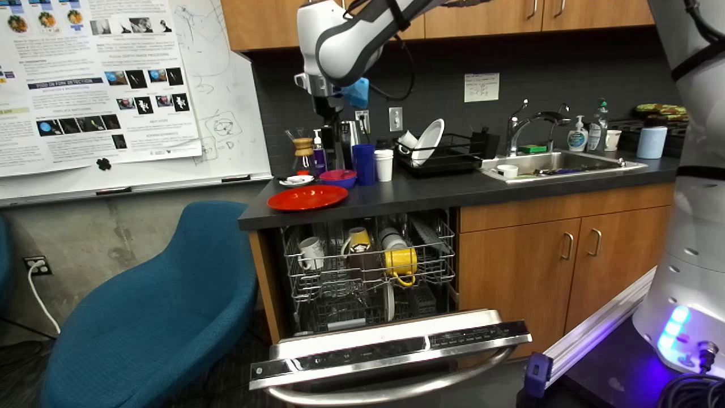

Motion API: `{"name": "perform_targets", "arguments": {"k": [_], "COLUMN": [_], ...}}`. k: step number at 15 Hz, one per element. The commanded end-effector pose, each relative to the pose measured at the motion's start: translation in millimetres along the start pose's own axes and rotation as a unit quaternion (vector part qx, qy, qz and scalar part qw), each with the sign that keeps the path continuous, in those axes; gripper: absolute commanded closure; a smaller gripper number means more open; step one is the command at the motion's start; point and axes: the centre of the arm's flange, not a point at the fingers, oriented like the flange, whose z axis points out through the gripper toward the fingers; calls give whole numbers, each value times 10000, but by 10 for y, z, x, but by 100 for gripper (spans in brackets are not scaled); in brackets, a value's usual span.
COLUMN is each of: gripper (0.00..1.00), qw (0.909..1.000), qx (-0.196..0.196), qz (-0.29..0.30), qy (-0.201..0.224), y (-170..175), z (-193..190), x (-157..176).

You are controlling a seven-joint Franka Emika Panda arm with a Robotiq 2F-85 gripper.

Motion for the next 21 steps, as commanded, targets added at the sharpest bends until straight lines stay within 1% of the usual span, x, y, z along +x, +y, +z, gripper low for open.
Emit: {"name": "perform_targets", "arguments": {"k": [1, 6, 8, 10, 13, 17, 20, 21], "gripper": [0, 0, 0, 0, 0, 0, 0, 0], "qw": [9997, 9993, 9986, 9971, 9955, 9948, 9929, 9922], "qx": [-134, -267, -441, -649, -789, -858, -1043, -1107], "qz": [-138, -136, -175, -336, -454, -404, -367, -360], "qy": [-121, -203, -212, -222, -267, -366, -446, -457], "y": [117, 171, 189, 218, 299, 510, 769, 838], "z": [247, 483, 565, 653, 821, 1095, 1301, 1314], "x": [131, 126, 137, 178, 232, 272, 300, 308]}}
